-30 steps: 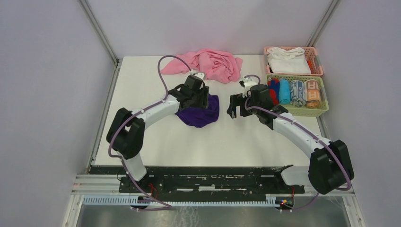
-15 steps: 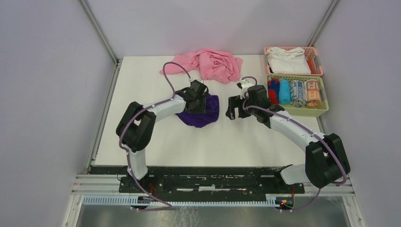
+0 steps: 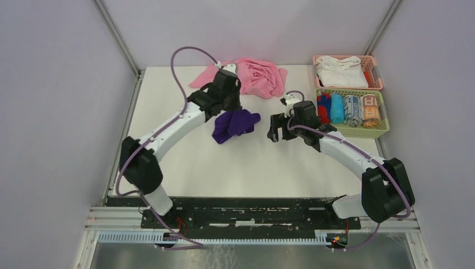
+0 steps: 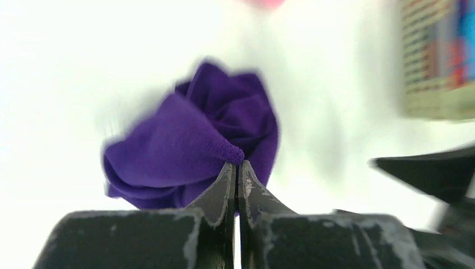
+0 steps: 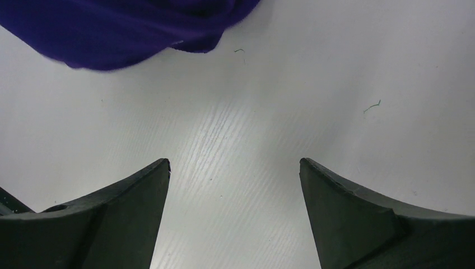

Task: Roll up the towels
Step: Flatten out the towel at the center of the board.

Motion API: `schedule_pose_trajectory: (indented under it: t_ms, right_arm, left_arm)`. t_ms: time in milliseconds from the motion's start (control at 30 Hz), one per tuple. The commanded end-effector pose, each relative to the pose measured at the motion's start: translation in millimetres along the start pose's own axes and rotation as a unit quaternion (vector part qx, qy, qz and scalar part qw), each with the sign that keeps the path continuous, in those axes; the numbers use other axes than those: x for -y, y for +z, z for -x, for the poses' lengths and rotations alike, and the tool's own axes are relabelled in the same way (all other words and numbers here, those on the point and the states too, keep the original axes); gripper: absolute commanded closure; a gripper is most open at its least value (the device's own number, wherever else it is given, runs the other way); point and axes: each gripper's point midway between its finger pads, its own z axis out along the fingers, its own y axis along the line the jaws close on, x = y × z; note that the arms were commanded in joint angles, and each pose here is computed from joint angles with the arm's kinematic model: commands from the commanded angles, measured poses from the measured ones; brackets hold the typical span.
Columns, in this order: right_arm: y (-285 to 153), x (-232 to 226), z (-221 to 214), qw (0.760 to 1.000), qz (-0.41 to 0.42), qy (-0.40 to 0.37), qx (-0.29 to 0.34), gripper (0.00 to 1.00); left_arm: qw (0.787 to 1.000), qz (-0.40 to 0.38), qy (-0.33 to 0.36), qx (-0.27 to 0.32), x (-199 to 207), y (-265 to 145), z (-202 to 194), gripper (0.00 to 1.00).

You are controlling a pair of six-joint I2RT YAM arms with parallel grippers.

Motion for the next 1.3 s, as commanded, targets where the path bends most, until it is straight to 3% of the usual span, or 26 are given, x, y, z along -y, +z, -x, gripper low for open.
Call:
schedule_pose_trajectory:
  t_ms: [0,167,300,367,467,633,1000,1267]
  right_arm:
    - [-6,-6,21,0.999,0.008,-0.011,0.037,0.07]
    - [-9,-5,22,0.999,0.003,-0.012,0.043,0.07]
    - [-10,-6,23,0.999,0.006,-0.012,0.043,0.07]
    - [-10,-7,22,0.999,0.008,-0.013,0.041,0.07]
    - [-8,-8,22,0.999,0.012,-0.013,0.038,0.07]
    - [-5,-10,19,0.999,0.019,-0.016,0.029,0.07]
    - [13,-23,9,0.999,0.051,-0.018,-0.008,0.09]
    - [43,-52,-4,0.994,0.091,-0.022,-0.058,0.22]
  left_arm:
    - [0.983,-0.079,0.010,0.167,29,-120,109,0.97]
    - [0.968,-0.111,0.019,0.226,31,-179,131,0.96]
    - [0.971,-0.060,0.013,0.231,3,-176,116,0.89]
    - [0.975,0.003,0.005,0.222,-24,-162,102,0.78]
    - [0.982,0.074,0.001,0.177,-55,-133,69,0.52]
    - [0.987,0.115,0.007,0.110,-76,-104,22,0.38]
    - [0.997,0.055,-0.021,-0.056,-70,-61,-102,0.36]
    - [0.996,0.048,-0.069,0.014,-90,-38,-31,0.31]
